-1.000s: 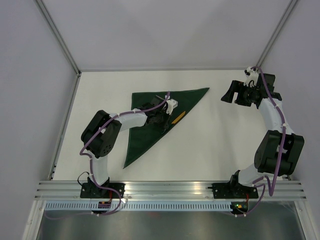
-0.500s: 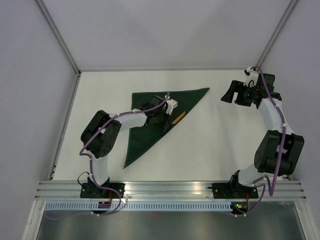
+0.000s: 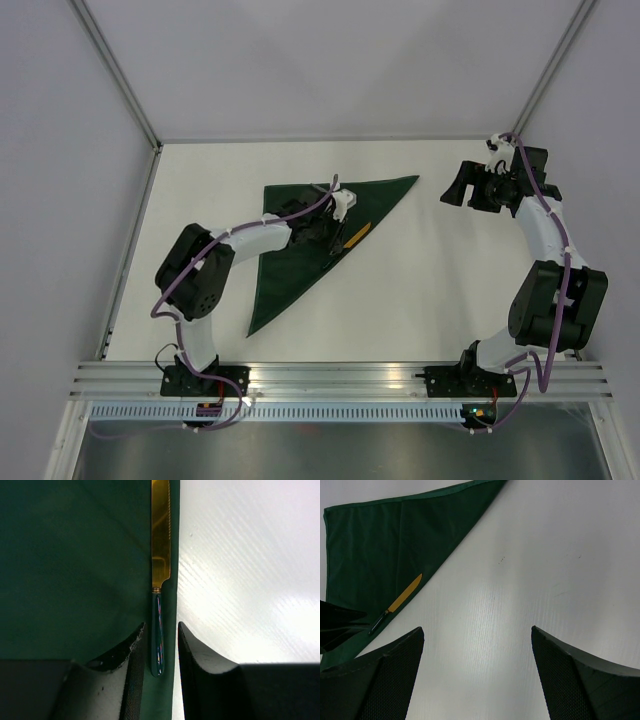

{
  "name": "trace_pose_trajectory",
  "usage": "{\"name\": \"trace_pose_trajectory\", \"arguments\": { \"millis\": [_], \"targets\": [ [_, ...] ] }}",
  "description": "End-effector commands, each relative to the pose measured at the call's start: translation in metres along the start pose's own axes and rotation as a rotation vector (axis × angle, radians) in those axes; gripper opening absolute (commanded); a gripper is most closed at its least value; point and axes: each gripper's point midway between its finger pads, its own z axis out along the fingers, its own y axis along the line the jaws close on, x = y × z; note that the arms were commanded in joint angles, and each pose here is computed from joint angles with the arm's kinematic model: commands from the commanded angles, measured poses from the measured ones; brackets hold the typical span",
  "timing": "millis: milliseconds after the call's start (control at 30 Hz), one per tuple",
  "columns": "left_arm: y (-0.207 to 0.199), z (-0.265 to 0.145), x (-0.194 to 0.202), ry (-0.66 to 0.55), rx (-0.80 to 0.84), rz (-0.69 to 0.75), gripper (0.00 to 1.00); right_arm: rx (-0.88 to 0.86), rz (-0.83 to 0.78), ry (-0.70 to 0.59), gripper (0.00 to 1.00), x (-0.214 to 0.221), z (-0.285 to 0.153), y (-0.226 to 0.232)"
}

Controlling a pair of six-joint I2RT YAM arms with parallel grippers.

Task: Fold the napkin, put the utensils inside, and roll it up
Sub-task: Place the knife on the napkin.

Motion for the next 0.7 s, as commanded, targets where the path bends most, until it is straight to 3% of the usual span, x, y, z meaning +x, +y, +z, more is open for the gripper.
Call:
{"name": "trace_pose_trajectory", "arguments": {
  "millis": [0,233,333,500,567,667],
  "targets": [
    [-0.009,-0.026,-0.043,-0.106,-0.001,0.054,0.37,0.011,-0.009,-0.028,0.93,-0.01,-0.005,0.004],
    [-0.009,-0.095,-0.103,-0.295,-0.082,0.061,0.38,0.022,-0.14,-0.007,0.92,-0.012,0.006,0.03],
    [0.001,-0.159,-0.137,-0.448,-0.176,-0.01,0.38,-0.016,-0.203,-0.011,0.92,-0.008,0.013,0.058],
    [0.001,-0.272,-0.172,-0.689,-0.16,-0.158,0.4,-0.119,-0.35,-0.016,0.92,0.006,0.025,0.116],
    [0.001,-0.316,-0.177,-0.778,-0.158,-0.197,0.5,-0.17,-0.404,-0.012,0.92,0.019,0.029,0.144],
    [-0.005,-0.364,-0.182,-0.862,-0.145,-0.21,0.54,-0.242,-0.504,-0.008,0.92,0.044,0.037,0.188]
  ]
}}
